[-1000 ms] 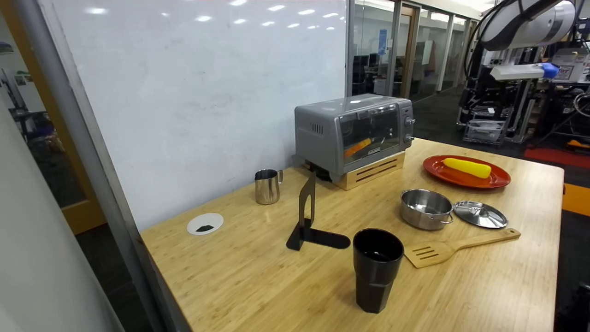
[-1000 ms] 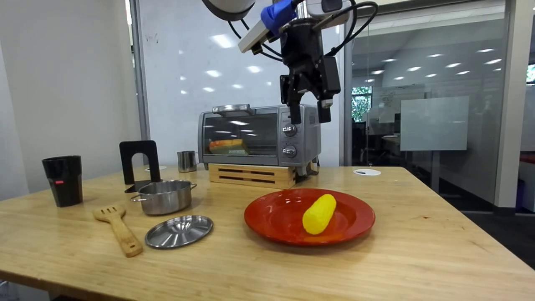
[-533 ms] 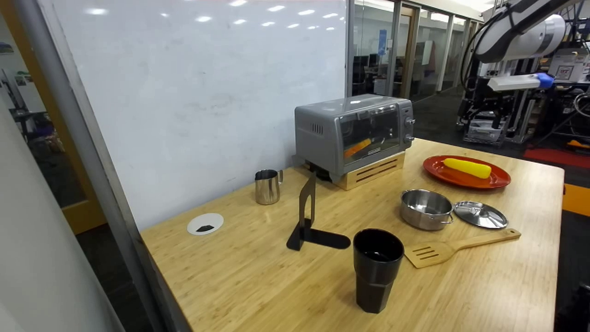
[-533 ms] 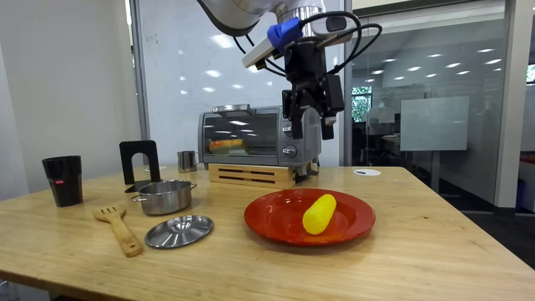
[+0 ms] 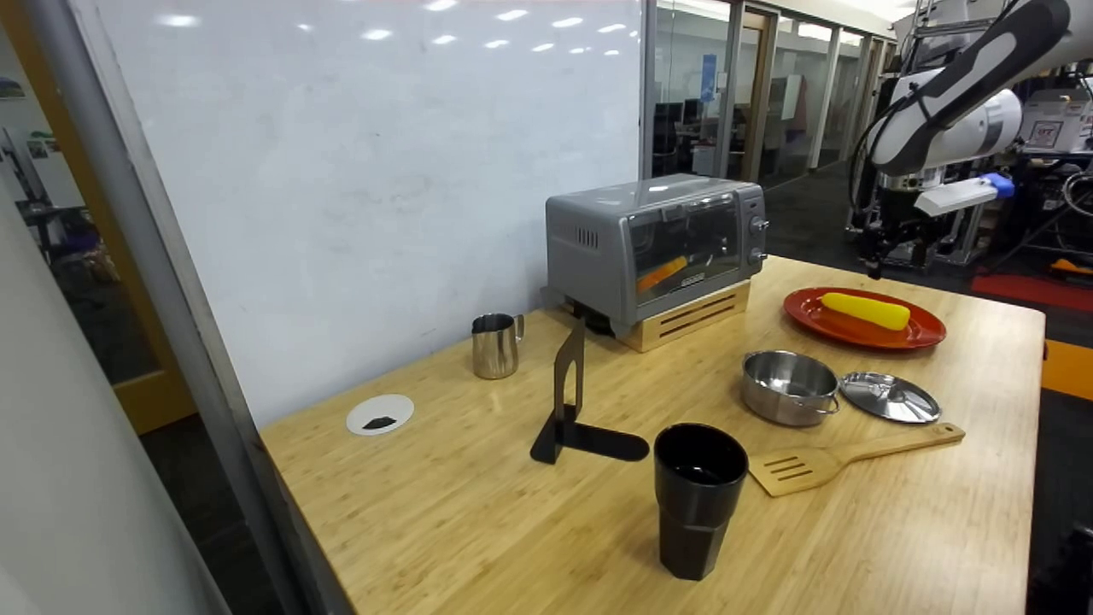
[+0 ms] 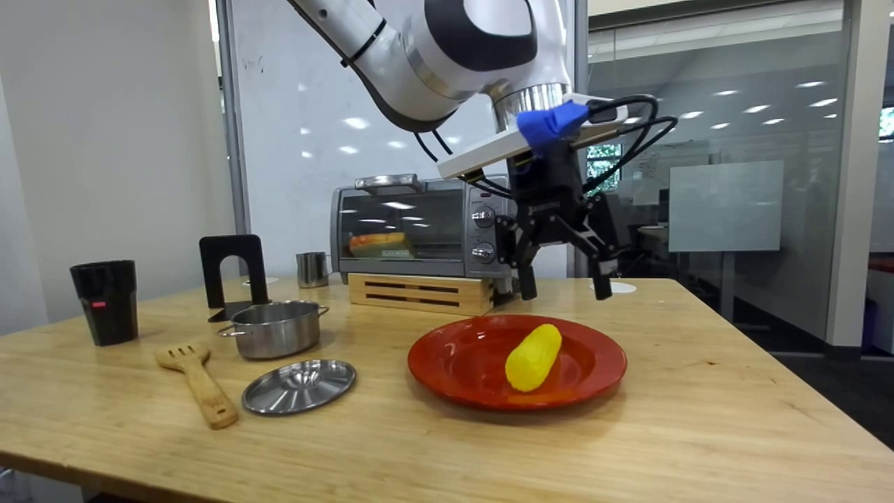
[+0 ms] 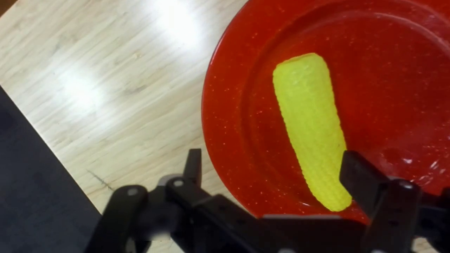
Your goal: Put the cob of maize in the pot
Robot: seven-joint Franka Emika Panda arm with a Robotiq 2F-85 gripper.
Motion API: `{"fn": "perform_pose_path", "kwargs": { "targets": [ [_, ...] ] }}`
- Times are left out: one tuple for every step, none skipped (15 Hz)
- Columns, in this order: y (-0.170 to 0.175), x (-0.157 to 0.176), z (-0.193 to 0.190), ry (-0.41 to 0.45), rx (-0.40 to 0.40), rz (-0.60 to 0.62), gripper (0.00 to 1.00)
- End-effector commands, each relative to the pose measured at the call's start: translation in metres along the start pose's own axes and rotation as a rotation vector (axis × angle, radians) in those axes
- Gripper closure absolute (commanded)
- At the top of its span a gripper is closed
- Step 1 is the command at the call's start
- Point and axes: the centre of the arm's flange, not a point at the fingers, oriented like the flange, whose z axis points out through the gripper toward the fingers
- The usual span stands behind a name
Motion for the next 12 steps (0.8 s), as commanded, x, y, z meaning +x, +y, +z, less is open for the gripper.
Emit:
{"fn": "perform_pose_path", "kwargs": {
  "targets": [
    [0.004,-0.002,0.017,0.058,-0.031,-0.124,0.00],
    [0.002,-0.005,0.019,0.081,-0.027,-0.143,0.00],
    [-0.001,-0.007,0.020,0.102,-0.018,-0.161,0.00],
    [-0.004,-0.009,0.019,0.114,-0.007,-0.177,0.00],
    [-0.007,-0.010,0.019,0.119,0.007,-0.187,0.00],
    [-0.009,-0.011,0.020,0.112,0.023,-0.197,0.00],
    [-0.012,-0.013,0.020,0.101,0.037,-0.203,0.00],
    [-0.013,-0.014,0.020,0.079,0.053,-0.216,0.00],
    [-0.014,-0.015,0.020,0.063,0.060,-0.231,0.00],
    [-0.015,-0.017,0.021,0.048,0.067,-0.249,0.00],
    [-0.015,-0.018,0.021,0.027,0.073,-0.270,0.00],
    [-0.015,-0.018,0.022,0.005,0.077,-0.296,0.00]
  ]
}}
